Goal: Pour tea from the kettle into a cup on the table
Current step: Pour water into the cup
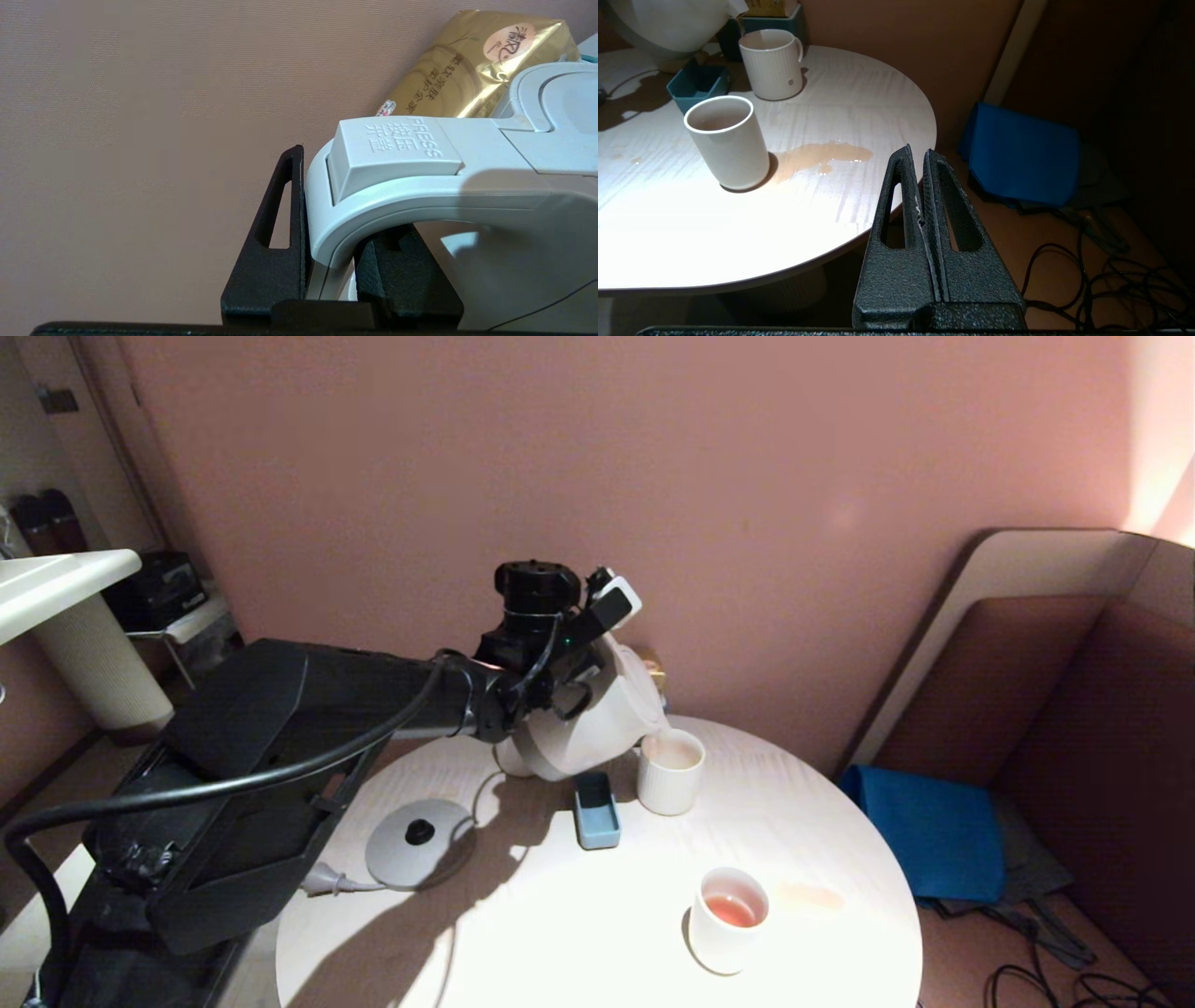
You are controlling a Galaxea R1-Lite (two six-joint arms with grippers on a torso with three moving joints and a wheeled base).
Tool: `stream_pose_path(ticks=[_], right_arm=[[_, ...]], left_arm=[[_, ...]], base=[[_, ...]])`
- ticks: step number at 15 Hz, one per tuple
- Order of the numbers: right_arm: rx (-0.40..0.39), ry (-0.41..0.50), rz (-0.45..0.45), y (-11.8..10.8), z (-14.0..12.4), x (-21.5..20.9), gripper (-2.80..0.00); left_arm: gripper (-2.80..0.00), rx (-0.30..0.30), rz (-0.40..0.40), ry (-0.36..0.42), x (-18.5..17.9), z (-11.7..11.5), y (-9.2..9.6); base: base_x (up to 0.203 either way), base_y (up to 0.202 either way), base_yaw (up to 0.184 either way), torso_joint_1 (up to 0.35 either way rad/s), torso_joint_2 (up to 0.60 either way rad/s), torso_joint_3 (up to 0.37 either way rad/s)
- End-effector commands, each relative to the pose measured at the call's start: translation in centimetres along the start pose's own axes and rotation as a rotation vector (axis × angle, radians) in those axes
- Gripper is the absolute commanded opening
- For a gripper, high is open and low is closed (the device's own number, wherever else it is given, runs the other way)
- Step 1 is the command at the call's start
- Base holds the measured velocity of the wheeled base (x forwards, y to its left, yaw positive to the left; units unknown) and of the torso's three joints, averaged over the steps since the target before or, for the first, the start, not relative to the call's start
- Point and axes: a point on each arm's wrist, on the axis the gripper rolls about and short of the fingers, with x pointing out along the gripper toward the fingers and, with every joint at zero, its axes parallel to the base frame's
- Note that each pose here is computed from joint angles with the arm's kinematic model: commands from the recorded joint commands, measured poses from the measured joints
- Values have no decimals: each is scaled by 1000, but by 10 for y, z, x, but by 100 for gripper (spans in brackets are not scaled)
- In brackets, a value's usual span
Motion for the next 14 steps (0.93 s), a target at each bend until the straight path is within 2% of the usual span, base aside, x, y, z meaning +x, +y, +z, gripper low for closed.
stream_pose_path(ticks=[1, 14], right_arm=[[0, 2, 1, 0, 0, 0, -280], [0, 2, 2, 0, 0, 0, -280]], left_arm=[[-280, 4, 2, 4, 1, -2, -1], [-280, 19, 1, 24, 4, -6, -7]], base=[[0, 0, 0, 0, 0, 0], [0, 0, 0, 0, 0, 0]])
